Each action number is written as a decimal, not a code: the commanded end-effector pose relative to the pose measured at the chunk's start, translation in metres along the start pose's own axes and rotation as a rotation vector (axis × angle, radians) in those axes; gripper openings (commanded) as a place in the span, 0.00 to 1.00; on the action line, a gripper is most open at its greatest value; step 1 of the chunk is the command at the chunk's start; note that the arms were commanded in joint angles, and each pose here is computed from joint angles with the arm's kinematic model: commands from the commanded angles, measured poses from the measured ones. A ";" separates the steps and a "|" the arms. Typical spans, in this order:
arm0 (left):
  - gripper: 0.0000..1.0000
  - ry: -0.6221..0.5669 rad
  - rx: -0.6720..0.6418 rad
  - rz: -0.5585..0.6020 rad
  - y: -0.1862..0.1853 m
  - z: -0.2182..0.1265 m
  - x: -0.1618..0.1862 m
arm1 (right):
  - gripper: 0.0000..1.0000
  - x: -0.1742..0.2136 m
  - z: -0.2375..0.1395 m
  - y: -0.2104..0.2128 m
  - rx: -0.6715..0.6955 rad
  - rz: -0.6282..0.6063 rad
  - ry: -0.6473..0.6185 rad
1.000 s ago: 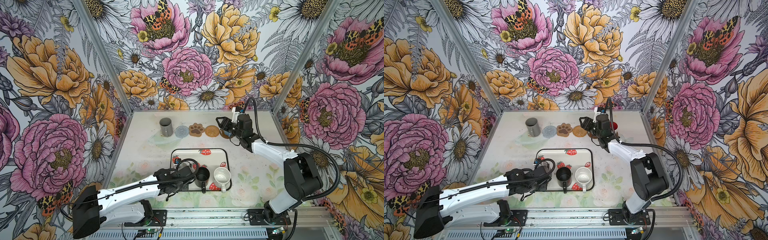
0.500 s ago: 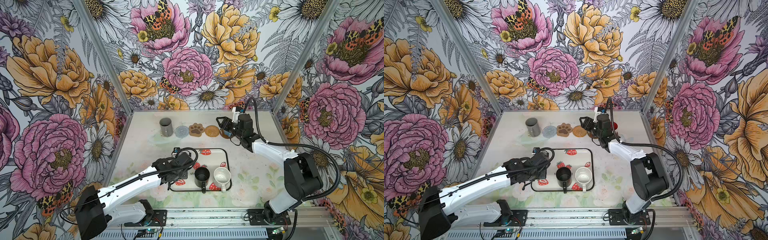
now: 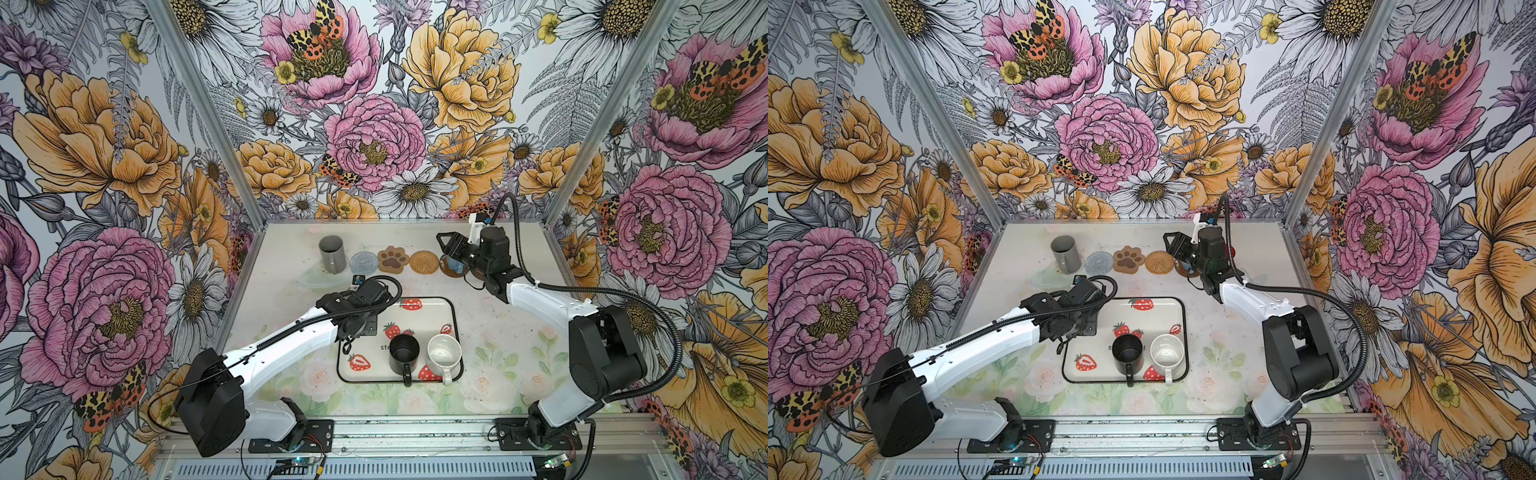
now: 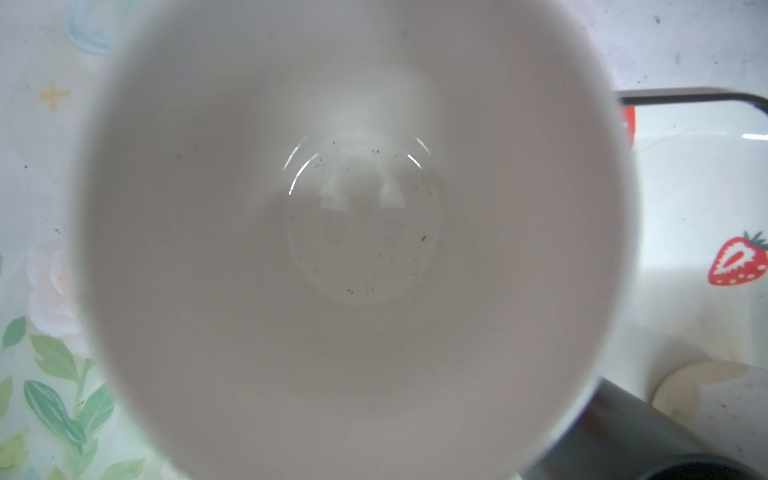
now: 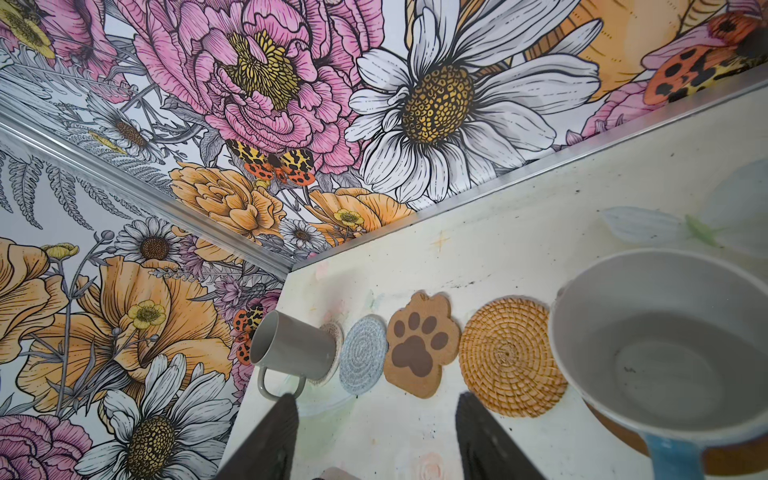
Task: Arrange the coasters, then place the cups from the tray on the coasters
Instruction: 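Carry the purple-handled mug with the left gripper toward the blue woven coaster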
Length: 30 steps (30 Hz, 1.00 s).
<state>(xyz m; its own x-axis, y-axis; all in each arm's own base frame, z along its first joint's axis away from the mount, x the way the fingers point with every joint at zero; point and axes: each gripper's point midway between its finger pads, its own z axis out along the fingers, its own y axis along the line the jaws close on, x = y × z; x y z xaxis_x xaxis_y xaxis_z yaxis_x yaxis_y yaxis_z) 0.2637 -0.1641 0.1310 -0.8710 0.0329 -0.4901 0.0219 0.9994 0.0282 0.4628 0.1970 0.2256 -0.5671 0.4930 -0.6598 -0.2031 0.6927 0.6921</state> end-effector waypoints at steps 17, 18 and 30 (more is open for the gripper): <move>0.00 -0.136 0.086 -0.017 -0.027 0.033 -0.115 | 0.63 -0.008 -0.003 -0.015 -0.001 0.030 0.001; 0.00 -0.137 0.083 -0.019 -0.026 0.035 -0.117 | 0.63 -0.008 -0.003 -0.015 -0.001 0.032 0.001; 0.00 -0.172 0.108 -0.050 -0.017 0.055 -0.150 | 0.63 -0.009 -0.004 -0.021 0.006 0.041 0.008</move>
<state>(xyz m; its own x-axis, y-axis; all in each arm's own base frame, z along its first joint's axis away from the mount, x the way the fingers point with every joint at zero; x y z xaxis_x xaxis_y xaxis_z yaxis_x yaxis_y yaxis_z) 0.3924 -0.1733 0.1244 -0.8479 -0.0102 -0.5301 0.0113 0.9992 -0.0374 0.4682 0.1783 0.2249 -0.5715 0.5185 -0.6360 -0.1827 0.6753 0.7146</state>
